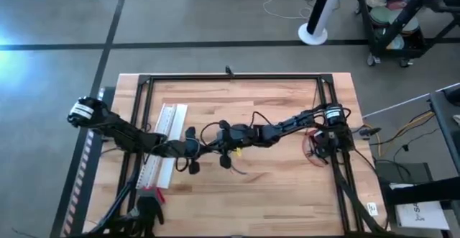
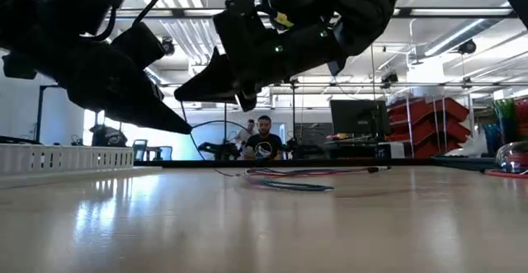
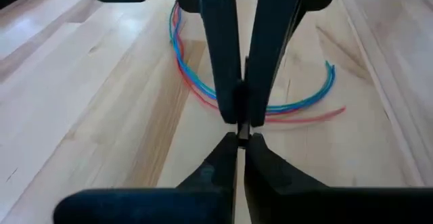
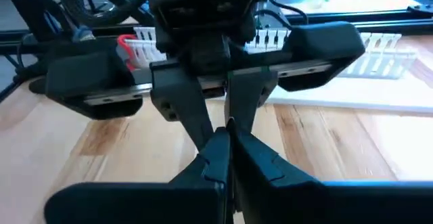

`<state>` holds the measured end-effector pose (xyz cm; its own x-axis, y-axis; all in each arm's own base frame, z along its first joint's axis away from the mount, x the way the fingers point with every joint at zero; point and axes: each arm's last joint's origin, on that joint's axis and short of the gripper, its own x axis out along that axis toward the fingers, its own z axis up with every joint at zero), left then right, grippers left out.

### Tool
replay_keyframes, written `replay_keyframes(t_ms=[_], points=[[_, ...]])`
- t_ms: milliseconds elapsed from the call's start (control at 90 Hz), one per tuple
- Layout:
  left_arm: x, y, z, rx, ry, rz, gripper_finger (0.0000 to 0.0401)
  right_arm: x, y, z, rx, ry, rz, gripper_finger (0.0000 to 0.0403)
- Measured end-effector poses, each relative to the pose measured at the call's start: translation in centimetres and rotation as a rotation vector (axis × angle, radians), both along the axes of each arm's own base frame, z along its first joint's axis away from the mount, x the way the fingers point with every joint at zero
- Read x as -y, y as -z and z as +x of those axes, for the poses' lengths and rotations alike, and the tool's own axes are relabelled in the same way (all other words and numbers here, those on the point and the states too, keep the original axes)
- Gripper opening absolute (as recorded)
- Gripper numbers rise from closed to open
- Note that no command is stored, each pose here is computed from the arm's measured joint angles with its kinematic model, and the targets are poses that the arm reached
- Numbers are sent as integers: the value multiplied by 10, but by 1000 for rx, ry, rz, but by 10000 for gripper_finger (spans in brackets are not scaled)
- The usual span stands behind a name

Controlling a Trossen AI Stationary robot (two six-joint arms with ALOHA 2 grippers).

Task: Ziptie cables
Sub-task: Wrap the cable wires using bottom black ziptie

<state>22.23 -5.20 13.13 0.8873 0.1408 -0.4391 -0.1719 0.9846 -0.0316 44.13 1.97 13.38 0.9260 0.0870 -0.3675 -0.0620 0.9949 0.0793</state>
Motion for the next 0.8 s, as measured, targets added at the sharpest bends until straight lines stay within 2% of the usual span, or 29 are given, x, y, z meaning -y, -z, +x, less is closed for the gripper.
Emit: replay_keyframes(t_ms=[256, 656, 800], points=[[0, 1, 1, 0, -14, 1, 0, 0, -11, -1, 29, -6, -13, 0], [1, 20, 10, -3, -10, 24, 0, -3, -18, -2, 44, -20, -27, 0], [1, 25, 11, -17, -11, 27, 0, -5, -33, -4, 88, -31, -44, 0]])
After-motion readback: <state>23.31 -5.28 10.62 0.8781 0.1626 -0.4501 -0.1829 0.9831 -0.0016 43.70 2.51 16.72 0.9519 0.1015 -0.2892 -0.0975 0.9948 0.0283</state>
